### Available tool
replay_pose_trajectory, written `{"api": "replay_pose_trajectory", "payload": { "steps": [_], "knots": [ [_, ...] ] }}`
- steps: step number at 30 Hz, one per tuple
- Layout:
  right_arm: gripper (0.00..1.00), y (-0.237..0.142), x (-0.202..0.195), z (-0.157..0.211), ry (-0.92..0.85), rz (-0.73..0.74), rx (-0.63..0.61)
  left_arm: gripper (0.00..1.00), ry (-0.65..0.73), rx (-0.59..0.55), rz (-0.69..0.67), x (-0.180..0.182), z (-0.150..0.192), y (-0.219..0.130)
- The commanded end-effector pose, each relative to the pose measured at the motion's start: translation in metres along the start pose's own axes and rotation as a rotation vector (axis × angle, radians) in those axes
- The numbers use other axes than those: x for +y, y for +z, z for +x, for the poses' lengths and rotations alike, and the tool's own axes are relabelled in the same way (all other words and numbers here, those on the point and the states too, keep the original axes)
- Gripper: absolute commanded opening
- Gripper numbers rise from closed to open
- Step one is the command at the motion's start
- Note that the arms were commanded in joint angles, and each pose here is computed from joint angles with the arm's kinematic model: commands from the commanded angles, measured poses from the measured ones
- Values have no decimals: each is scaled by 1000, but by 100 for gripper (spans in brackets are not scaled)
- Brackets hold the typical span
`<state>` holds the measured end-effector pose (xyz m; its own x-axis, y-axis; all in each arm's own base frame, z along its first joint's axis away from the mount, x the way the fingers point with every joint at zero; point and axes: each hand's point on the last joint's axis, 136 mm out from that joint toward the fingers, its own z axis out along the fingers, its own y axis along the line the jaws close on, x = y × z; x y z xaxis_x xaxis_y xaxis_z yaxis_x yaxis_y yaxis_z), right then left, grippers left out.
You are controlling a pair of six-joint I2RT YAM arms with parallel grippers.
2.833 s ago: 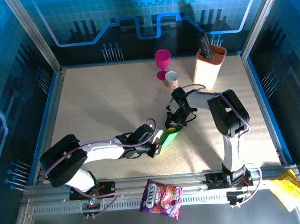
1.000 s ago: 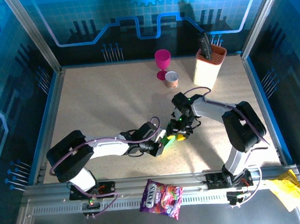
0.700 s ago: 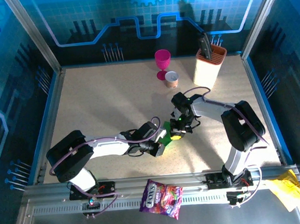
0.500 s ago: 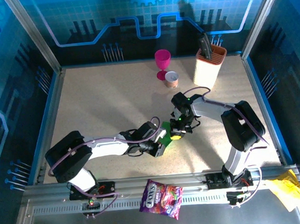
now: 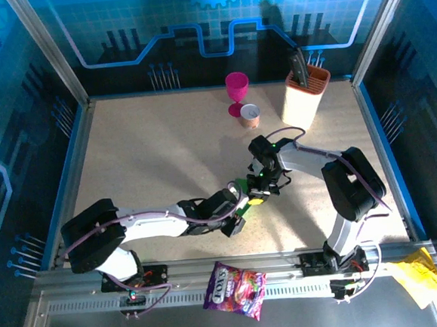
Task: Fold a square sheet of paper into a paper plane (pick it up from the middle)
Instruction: Fold the wing for the fifth time at the center of the table.
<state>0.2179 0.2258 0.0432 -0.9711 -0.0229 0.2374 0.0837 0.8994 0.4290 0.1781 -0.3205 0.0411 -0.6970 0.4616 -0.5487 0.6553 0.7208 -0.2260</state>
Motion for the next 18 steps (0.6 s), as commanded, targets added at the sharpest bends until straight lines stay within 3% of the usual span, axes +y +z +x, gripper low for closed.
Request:
{"api": "replay_pose_trajectory", "payload": {
  "steps": [1,18],
  "knots": [
    [0,-2,4,9,6,1,19,37,54,-29,-121,12,-8,1],
    [0,-3,5,17,6,-4,33,40,92,-5,-235,21,2,18]
  ]
}}
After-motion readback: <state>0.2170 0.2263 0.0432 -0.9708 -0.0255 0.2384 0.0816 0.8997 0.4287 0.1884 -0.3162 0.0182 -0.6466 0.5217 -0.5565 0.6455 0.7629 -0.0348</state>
